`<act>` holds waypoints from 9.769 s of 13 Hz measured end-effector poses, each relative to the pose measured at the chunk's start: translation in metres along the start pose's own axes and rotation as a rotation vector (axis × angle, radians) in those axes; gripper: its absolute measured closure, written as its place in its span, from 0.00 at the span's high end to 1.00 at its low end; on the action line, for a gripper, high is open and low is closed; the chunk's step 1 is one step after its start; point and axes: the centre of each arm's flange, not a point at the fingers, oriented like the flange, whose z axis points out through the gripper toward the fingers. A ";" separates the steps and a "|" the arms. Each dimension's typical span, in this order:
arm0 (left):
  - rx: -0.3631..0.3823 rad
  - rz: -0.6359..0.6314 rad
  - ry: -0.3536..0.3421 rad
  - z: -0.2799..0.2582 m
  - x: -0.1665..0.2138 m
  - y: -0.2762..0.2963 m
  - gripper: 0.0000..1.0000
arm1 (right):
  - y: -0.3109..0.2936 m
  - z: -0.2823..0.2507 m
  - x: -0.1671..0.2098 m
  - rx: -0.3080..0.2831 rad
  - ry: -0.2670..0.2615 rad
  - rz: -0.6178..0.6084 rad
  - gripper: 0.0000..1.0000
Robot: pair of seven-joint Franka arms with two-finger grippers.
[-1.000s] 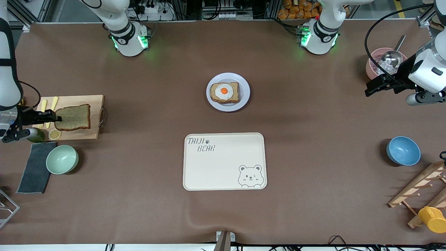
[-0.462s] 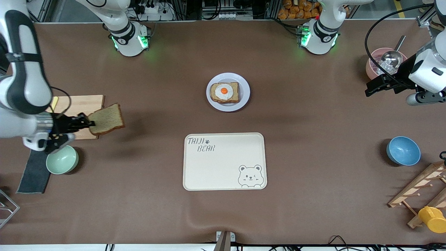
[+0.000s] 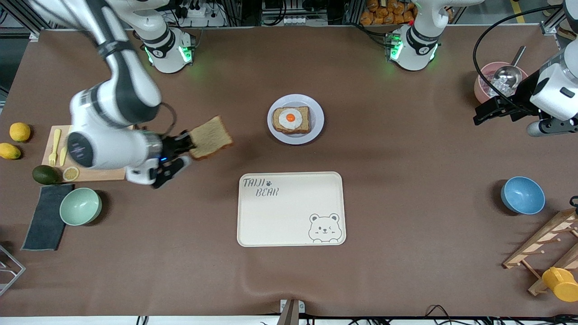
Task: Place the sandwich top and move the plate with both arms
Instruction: 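Carry the bread slice with the right gripper onto the egg toast, then open the right gripper to release the bread on the sandwich, then withdraw the right gripper while the left gripper reaches toward the plate, then lower the left gripper to the rim of the white plate, then close the left gripper on the plate rim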
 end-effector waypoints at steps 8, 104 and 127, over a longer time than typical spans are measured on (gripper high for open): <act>-0.001 0.000 0.003 0.000 0.000 0.000 1.00 | -0.164 0.069 0.027 -0.077 0.054 0.204 0.14; -1.124 0.208 -0.173 0.511 -0.171 0.152 0.78 | 0.099 -0.285 -0.235 -0.264 0.292 0.701 1.00; -1.150 0.190 -0.172 0.524 -0.184 0.179 0.24 | 0.107 -0.291 -0.237 -0.275 0.332 0.712 1.00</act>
